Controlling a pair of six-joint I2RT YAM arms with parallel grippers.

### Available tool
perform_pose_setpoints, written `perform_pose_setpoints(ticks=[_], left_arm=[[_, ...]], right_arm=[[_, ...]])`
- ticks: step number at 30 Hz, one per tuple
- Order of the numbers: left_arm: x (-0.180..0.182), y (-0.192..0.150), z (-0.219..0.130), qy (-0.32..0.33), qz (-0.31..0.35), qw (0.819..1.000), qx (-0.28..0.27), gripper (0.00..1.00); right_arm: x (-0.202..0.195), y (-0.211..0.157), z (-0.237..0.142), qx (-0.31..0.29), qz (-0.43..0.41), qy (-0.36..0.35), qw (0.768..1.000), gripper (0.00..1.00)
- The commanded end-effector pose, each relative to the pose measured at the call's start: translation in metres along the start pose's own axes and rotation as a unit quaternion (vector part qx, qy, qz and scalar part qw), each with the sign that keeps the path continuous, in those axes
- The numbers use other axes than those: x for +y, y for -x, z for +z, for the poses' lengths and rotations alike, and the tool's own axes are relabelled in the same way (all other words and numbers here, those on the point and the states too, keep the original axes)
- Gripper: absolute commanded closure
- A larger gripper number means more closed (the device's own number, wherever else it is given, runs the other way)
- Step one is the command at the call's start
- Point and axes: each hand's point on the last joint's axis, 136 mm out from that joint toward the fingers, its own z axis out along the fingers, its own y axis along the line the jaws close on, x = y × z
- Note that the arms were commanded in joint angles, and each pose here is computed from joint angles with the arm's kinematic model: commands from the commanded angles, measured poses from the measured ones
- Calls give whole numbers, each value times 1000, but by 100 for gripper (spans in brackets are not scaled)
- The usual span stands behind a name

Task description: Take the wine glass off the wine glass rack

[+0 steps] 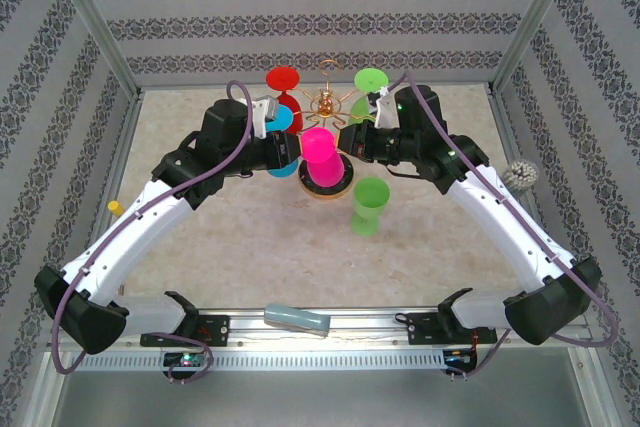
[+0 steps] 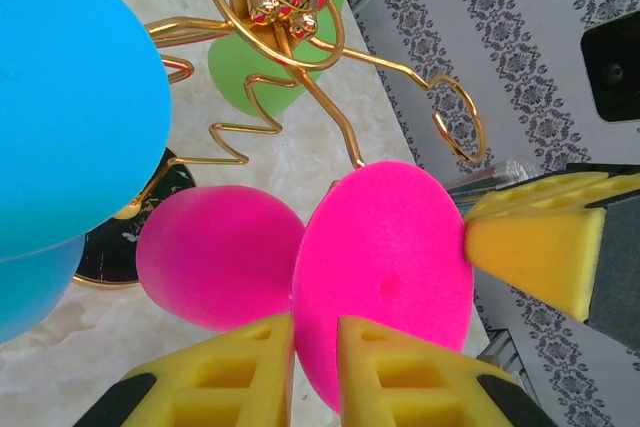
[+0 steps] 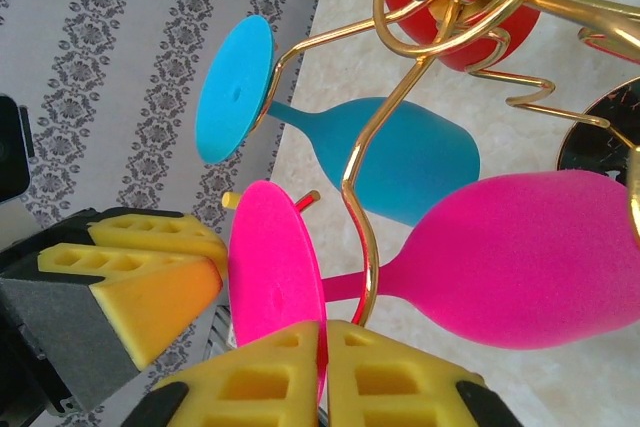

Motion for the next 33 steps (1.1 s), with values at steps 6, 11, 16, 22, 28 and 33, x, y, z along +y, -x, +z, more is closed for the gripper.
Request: perform_pose_setpoints(ticks=[6, 11, 16, 22, 28, 33], left_arm=[[-17, 9, 0, -30, 7, 999, -14, 81], [-17, 10, 1, -30, 8, 999, -15, 81], [-18, 10, 1, -31, 8, 999, -16, 81], [-20, 10, 2, -33, 8, 999, -15, 81], [-21, 10, 5, -34, 9, 999, -14, 81], [-21, 10, 6, -36, 9, 999, -14, 81]], right_arm=[[7, -1, -6, -1, -2, 14, 1000, 80], [9, -1, -7, -2, -2, 16, 1000, 76], [8, -2, -6, 1, 0, 17, 1000, 73], [7, -2, -5, 2, 1, 17, 1000, 71], [5, -3, -3, 5, 3, 15, 1000, 69], [2, -5, -1, 7, 6, 13, 1000, 68]])
